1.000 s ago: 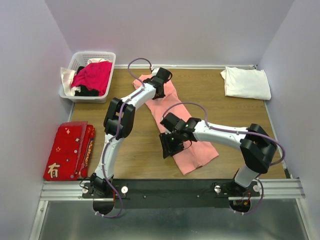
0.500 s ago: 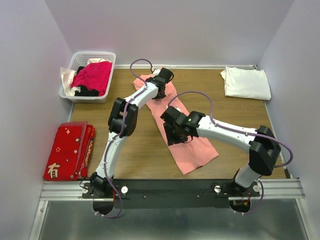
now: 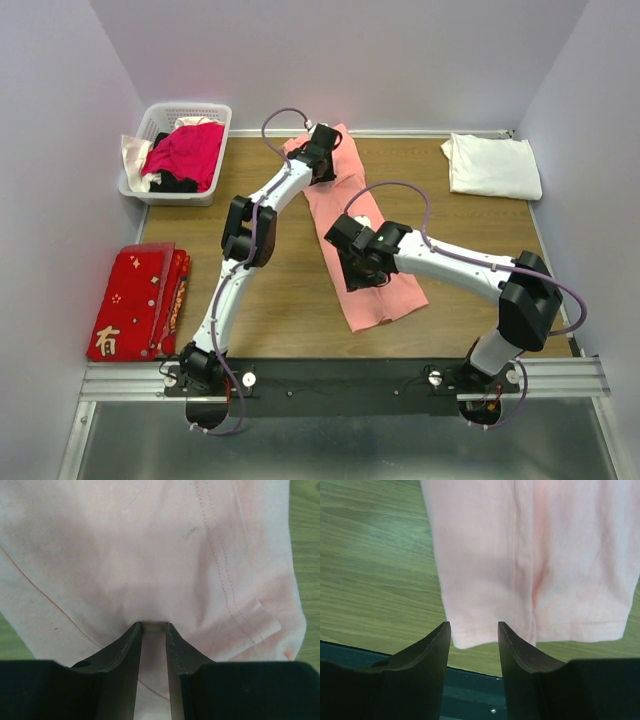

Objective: Fold and stack the t-shirts
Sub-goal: Fold the tshirt

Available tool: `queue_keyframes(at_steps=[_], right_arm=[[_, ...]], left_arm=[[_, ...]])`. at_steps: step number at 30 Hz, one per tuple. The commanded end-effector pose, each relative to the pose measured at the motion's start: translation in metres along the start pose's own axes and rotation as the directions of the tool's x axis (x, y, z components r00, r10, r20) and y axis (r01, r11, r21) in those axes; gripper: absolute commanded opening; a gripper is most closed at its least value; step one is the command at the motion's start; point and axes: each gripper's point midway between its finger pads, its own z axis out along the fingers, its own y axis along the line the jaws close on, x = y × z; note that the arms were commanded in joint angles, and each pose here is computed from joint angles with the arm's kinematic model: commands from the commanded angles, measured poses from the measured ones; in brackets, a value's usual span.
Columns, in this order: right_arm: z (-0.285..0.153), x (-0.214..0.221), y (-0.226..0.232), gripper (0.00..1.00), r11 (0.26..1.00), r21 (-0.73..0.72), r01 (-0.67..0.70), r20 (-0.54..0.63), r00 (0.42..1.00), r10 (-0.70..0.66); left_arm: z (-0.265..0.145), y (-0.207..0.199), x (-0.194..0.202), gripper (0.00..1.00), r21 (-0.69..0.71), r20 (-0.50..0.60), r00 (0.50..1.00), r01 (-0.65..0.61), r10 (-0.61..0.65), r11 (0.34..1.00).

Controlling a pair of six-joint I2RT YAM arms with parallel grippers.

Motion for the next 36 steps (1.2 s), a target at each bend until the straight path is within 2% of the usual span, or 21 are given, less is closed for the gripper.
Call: queue_keyframes(at_steps=[1, 7, 11, 15, 20, 26, 30, 33, 36], right_arm=[[0.012, 0.017, -0.024, 0.52, 0.995, 0.097, 0.004, -0.055, 0.999, 0.002], [0.043, 0.043, -0.038, 0.52, 0.984, 0.157, 0.081, -0.139, 0.988, -0.059], [0.059, 0.05, -0.039, 0.52, 0.981, 0.16, 0.112, -0.162, 0.983, -0.086], [0.075, 0.058, -0.038, 0.52, 0.981, 0.149, 0.127, -0.19, 0.977, -0.098], [0.094, 0.083, -0.031, 0.51, 0.987, 0.087, 0.138, -0.264, 0.958, -0.111], [0.098, 0.108, -0.004, 0.51, 0.988, -0.096, 0.119, -0.364, 0.92, -0.146], [0.105, 0.131, 0.017, 0.5, 0.976, -0.211, 0.06, -0.447, 0.882, -0.151], [0.117, 0.138, 0.029, 0.5, 0.97, -0.241, 0.019, -0.46, 0.878, -0.132], [0.126, 0.136, 0.044, 0.5, 0.966, -0.258, 0.033, -0.444, 0.884, -0.149]], left_arm=[[0.012, -0.039, -0.017, 0.36, 0.245, 0.067, 0.996, -0.079, 0.065, 0.966], [-0.021, -0.071, -0.069, 0.38, 0.384, 0.234, 0.97, -0.161, 0.074, 0.909], [-0.067, -0.079, -0.115, 0.4, 0.399, 0.368, 0.929, -0.208, 0.052, 0.893], [-0.117, -0.08, -0.15, 0.45, 0.398, 0.478, 0.878, -0.229, 0.012, 0.888], [-0.161, -0.07, -0.166, 0.45, 0.37, 0.511, 0.86, -0.234, 0.013, 0.899], [-0.199, -0.045, -0.17, 0.45, 0.278, 0.532, 0.845, -0.238, 0.057, 0.931], [-0.22, -0.033, -0.177, 0.45, 0.237, 0.552, 0.832, -0.227, 0.061, 0.945], [-0.234, -0.028, -0.18, 0.45, 0.224, 0.554, 0.831, -0.211, 0.054, 0.952], [-0.246, -0.023, -0.182, 0.45, 0.218, 0.551, 0.833, -0.191, 0.041, 0.957]])
